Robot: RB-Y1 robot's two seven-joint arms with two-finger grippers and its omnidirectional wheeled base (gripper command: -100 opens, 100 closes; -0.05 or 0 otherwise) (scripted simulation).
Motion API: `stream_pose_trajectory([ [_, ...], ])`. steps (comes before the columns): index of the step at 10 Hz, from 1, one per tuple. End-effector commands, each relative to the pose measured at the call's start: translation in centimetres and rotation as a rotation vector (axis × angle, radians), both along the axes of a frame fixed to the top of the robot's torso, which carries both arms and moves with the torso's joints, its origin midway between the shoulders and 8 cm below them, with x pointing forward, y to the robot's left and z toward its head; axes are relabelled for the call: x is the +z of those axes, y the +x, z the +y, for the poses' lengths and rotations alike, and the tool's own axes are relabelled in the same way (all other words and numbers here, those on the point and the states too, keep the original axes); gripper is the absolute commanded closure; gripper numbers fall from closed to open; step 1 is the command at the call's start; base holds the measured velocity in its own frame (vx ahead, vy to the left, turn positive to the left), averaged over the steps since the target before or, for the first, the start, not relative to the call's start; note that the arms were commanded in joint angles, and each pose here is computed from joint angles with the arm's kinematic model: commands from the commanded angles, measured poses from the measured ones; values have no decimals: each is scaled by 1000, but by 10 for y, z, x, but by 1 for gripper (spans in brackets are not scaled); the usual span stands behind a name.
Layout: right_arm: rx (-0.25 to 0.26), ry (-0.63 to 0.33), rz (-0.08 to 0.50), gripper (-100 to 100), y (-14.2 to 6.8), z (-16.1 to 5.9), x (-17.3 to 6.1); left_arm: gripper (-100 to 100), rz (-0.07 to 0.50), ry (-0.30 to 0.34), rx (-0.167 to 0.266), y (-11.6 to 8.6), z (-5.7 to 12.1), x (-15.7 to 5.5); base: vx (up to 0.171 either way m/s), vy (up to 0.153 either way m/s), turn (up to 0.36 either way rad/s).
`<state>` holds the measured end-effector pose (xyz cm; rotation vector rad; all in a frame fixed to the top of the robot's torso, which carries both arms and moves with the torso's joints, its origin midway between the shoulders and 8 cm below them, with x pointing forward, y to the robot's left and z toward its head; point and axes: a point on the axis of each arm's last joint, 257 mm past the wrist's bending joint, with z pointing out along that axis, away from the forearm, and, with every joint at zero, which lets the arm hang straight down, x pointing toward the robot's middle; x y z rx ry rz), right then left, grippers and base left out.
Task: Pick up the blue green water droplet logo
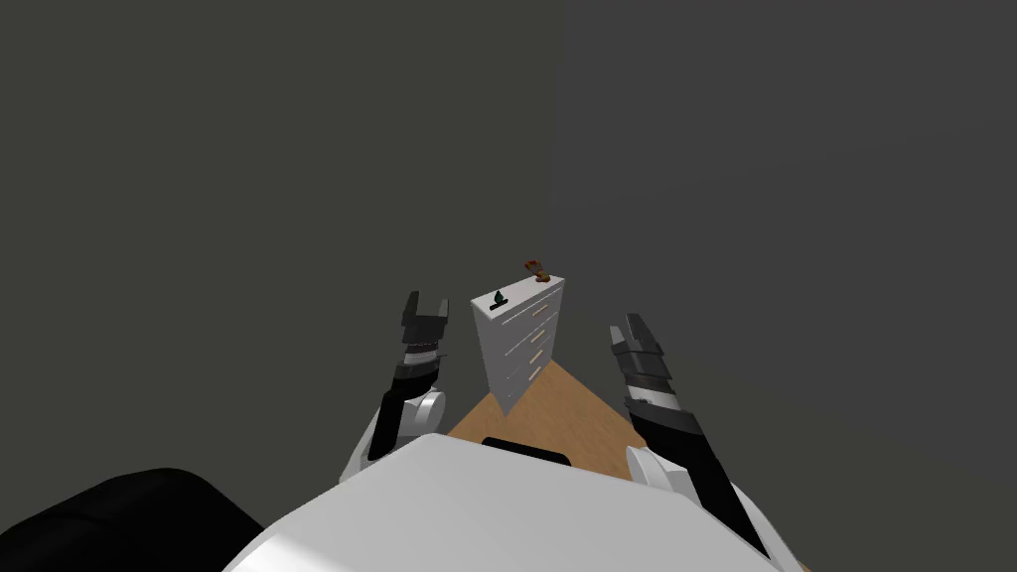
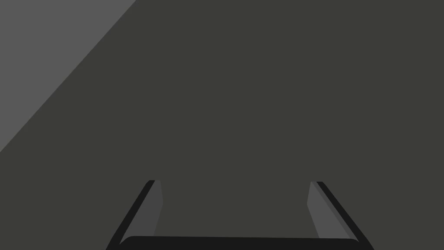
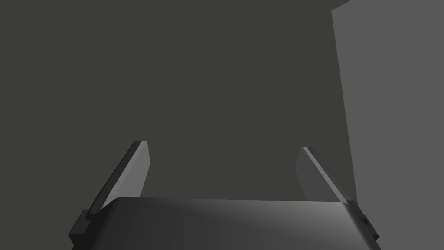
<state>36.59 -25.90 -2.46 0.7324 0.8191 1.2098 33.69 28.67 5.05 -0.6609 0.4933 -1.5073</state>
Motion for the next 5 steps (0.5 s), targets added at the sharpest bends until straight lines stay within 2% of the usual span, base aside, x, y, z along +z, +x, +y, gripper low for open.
stream_pose_trajectory([
  [1, 0, 0, 0, 0, 0, 0, 0, -100, 18, 28, -24, 11, -4, -5, -27, -57, 124],
  [3, 0, 0, 0, 0, 0, 0, 0, -100, 40, 51, -47, 27, -6, -11, -16, -136, 123],
  [5, 0, 0, 0, 0, 0, 0, 0, -100, 67, 71, -68, 47, -6, -19, -27, -181, 155],
])
